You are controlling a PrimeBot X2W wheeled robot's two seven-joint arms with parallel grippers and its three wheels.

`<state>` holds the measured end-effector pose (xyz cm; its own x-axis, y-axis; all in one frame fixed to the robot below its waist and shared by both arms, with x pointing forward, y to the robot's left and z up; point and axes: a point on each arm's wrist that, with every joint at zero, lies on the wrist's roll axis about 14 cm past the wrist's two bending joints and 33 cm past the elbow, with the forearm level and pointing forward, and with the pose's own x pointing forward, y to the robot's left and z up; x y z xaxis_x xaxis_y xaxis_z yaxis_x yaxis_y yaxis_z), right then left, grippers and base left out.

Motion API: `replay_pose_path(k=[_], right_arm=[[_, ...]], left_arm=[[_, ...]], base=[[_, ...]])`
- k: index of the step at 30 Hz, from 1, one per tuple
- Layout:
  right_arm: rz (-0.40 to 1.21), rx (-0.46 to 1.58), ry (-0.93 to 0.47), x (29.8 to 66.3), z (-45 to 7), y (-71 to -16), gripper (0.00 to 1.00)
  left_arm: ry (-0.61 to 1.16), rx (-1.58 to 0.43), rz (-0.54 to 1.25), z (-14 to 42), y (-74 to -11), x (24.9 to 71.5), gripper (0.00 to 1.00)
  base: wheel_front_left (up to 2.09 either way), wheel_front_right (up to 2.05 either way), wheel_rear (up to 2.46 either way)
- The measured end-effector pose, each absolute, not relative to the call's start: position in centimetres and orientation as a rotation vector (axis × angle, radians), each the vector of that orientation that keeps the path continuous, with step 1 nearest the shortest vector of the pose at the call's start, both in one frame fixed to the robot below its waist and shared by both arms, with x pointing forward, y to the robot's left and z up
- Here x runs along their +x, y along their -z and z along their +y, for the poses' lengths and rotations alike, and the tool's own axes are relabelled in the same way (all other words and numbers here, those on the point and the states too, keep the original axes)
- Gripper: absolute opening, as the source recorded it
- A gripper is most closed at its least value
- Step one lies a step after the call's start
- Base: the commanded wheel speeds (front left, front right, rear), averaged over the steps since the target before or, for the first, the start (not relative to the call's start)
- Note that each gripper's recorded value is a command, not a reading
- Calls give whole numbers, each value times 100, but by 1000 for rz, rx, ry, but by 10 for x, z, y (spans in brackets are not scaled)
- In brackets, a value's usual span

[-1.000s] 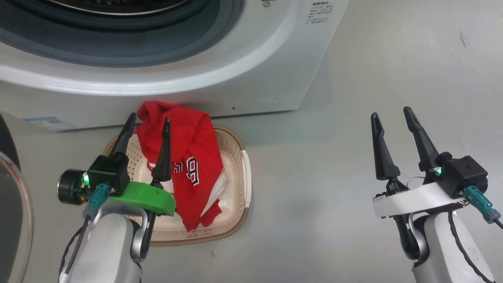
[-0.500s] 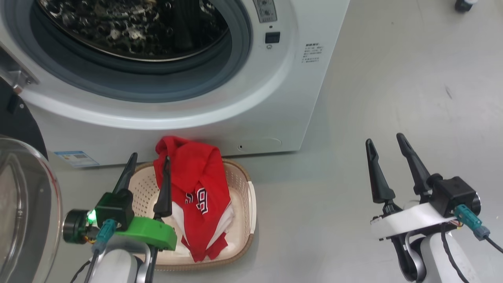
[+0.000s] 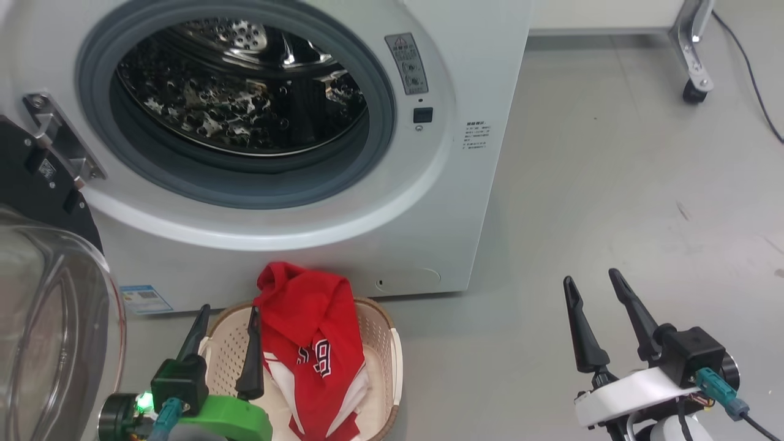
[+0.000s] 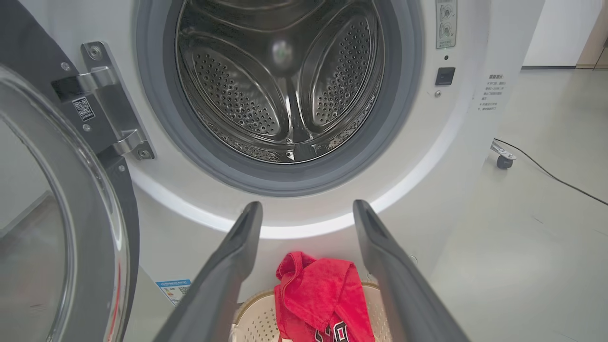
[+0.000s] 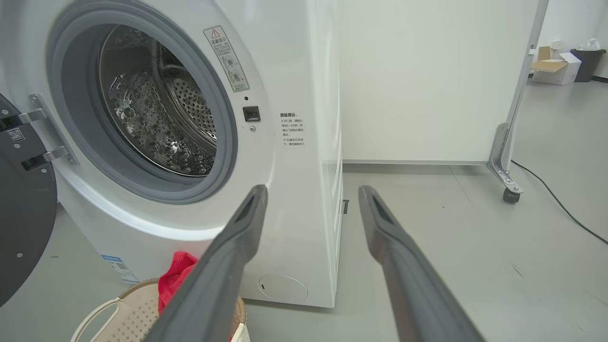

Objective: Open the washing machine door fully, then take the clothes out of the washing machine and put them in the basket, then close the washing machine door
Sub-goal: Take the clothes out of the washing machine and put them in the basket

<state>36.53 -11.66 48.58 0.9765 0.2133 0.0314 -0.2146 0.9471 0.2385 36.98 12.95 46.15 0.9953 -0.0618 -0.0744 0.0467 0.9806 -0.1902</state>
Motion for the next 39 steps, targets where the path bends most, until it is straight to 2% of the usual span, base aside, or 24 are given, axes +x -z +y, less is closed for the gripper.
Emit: replay_pose_path(k=[11,39], right_arm=[[-25,244,-234,344,-110,-494,100],[-41,259,-227,341,-107,-500,100]], left_arm=[[23,-192,72,138,-469,345,100],[30,-206,58,136,-481,342,100]], base=[[0,0,0],[0,0,0]])
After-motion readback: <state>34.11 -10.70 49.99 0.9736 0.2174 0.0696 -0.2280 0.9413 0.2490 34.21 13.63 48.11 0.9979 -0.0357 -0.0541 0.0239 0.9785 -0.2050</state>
